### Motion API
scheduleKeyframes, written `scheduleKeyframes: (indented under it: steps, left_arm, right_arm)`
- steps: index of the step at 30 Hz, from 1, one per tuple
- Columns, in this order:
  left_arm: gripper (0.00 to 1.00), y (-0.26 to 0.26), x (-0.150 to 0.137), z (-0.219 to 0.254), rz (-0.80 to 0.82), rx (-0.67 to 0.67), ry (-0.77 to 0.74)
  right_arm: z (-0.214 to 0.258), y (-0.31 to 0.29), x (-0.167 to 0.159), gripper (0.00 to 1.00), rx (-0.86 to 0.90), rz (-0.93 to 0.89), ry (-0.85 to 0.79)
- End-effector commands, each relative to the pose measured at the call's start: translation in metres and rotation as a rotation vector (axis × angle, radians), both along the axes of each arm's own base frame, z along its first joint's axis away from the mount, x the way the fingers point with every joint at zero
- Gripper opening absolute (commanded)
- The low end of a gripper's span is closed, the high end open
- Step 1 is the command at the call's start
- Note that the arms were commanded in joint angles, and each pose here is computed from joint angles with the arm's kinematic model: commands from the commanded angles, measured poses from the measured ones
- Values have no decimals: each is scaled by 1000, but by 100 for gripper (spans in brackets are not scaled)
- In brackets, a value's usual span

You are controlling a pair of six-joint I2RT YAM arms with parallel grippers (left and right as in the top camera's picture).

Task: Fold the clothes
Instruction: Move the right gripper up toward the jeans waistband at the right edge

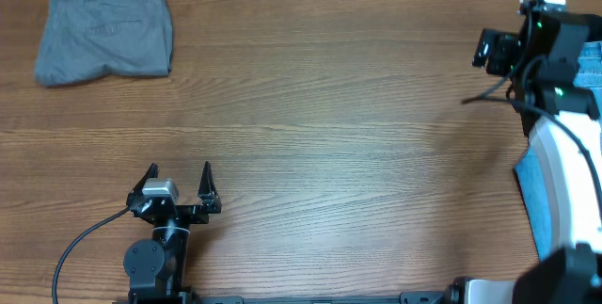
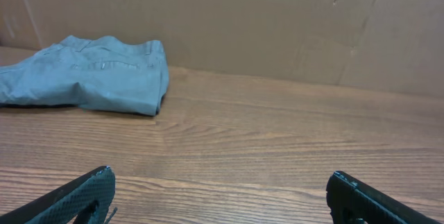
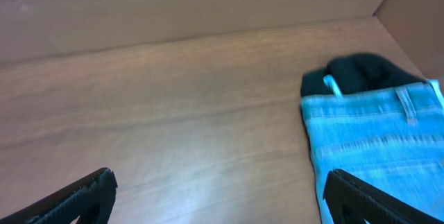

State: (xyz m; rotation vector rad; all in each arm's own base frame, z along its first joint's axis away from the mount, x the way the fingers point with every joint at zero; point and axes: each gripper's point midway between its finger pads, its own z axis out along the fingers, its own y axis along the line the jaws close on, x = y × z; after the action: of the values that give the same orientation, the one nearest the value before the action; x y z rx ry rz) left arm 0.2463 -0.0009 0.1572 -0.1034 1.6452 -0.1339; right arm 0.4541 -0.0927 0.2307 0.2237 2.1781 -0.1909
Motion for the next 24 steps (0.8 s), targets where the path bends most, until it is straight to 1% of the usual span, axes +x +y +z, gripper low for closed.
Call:
scheduleKeyframes:
  steps: [1, 4, 8, 14, 20, 24]
  left_arm:
    - [100, -1, 0, 0, -3, 27, -4]
    - [100, -1, 0, 0, -3, 27, -4]
    - [100, -1, 0, 0, -3, 27, -4]
    - [100, -1, 0, 0, -3, 27, -4]
    - [100, -1, 0, 0, -3, 27, -4]
    - [100, -1, 0, 0, -3, 27, -4]
  right_arm:
    - [-4, -33, 23, 100, -40, -64, -33]
    - [-35, -62, 32, 100, -70, -104, 30]
    - [-88, -100, 37, 100, -39, -166, 187]
    - [-120, -118, 53, 100, -70, -154, 268]
    - [-148, -130, 53, 100, -89, -193, 321]
    - [-149, -131, 55, 100, -91, -194, 311]
